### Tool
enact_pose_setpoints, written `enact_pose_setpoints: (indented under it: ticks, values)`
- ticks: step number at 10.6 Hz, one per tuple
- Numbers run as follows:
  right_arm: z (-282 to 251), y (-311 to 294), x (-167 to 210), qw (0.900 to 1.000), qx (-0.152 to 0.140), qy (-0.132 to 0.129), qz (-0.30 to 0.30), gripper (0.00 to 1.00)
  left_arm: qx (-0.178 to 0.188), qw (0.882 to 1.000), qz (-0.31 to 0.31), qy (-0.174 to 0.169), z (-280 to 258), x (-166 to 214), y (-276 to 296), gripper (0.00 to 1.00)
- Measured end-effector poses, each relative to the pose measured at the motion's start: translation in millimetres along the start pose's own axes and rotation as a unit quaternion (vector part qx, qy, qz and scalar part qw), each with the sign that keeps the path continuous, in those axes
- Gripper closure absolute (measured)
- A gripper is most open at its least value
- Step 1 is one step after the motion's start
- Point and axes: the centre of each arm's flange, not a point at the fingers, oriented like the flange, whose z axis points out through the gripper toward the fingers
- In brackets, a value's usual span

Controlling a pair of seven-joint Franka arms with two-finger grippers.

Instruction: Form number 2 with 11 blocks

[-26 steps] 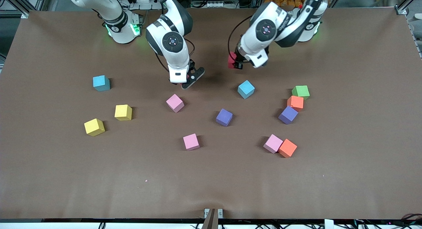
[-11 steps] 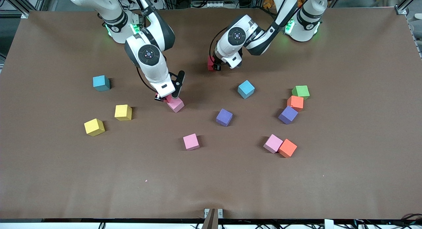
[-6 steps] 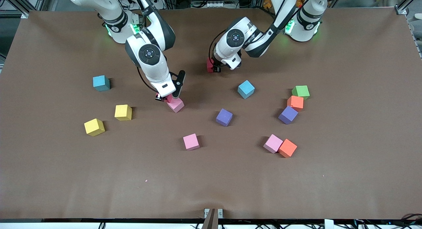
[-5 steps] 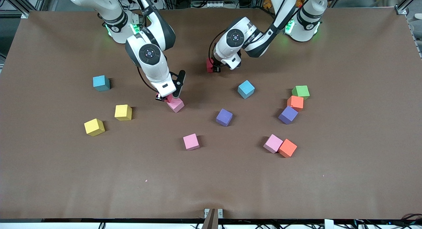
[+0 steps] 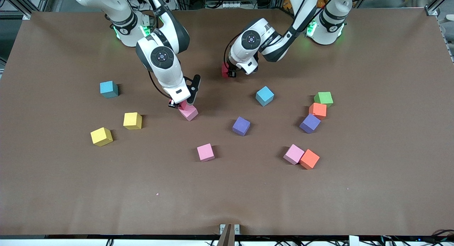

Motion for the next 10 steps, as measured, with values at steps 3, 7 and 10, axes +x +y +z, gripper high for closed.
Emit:
enact_pose_setpoints:
  ticks: [3,7,10]
  values:
    - [-0.1,-1.1,1.0,1.000,0.000,0.000,-0.001,0.44,-0.001,1.000,0.003,0.001,0.7,-0.4,0.0,0.35]
    - [-0.1,-2.0,1.8,1.000,0.000,0.000,-0.002,0.44,-0.008,1.000,0.010,-0.002,-4.0,-5.2,2.8,0.00]
    - [-0.3,-9.8,8.3,1.000,0.000,0.000,-0.011,0.44,-0.018,1.000,0.020,-0.003,-27.2,-14.1,3.6,0.00]
